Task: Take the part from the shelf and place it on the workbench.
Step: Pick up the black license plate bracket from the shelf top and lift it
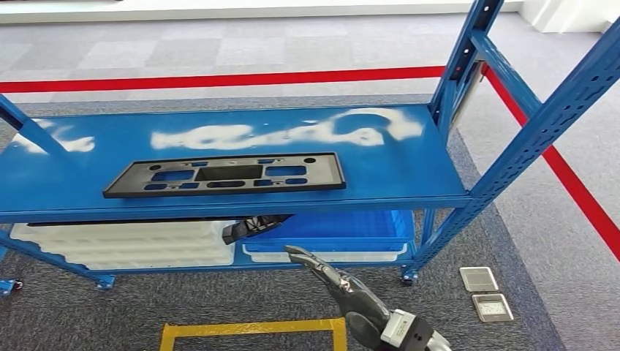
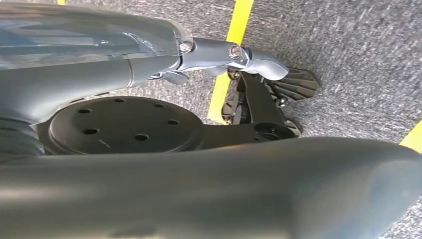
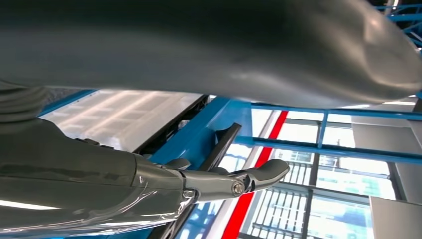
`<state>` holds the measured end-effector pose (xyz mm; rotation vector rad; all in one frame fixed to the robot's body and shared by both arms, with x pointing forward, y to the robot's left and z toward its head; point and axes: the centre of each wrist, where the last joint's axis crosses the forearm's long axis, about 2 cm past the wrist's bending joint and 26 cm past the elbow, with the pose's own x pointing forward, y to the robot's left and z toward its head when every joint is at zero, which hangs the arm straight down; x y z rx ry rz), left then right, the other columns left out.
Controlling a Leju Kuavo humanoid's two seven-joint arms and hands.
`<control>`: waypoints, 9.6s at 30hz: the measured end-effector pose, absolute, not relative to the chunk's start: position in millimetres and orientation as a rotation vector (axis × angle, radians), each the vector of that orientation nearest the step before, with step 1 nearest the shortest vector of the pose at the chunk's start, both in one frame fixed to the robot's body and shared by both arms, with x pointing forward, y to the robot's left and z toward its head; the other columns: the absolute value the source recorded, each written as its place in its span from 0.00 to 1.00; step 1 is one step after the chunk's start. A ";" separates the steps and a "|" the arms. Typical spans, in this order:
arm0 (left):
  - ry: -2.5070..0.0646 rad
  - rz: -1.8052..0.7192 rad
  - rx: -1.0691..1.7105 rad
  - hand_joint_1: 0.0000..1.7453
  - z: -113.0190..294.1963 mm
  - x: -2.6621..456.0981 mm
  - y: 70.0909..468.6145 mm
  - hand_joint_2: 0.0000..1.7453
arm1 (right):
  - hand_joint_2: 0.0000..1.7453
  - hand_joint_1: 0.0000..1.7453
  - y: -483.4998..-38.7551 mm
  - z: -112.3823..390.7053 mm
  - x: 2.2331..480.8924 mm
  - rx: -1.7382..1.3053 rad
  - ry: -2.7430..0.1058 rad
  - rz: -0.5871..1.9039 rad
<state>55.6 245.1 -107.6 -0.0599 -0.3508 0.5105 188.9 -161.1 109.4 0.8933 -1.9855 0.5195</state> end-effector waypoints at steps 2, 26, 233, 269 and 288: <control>-0.347 0.515 -0.060 0.00 -107.7 55.4 245.0 0.00 | 0.00 0.00 -161.6 108.6 189.4 0.887 -1.979 0.525; -0.336 0.494 -0.030 0.00 -107.7 55.1 245.0 0.00 | 0.00 0.00 -130.5 122.1 264.2 0.516 -1.866 0.752; -0.385 0.182 -0.057 0.00 -107.9 57.4 250.5 0.00 | 1.00 0.00 -117.4 130.9 342.3 -0.931 -1.764 1.440; -0.375 0.093 -0.072 0.00 -107.0 64.7 252.0 0.00 | 1.00 1.00 -189.9 86.6 362.3 -1.070 -1.674 1.297; -0.376 0.072 -0.070 0.00 -106.2 70.1 252.7 0.00 | 1.00 1.00 -195.3 88.0 366.8 -1.079 -1.724 1.235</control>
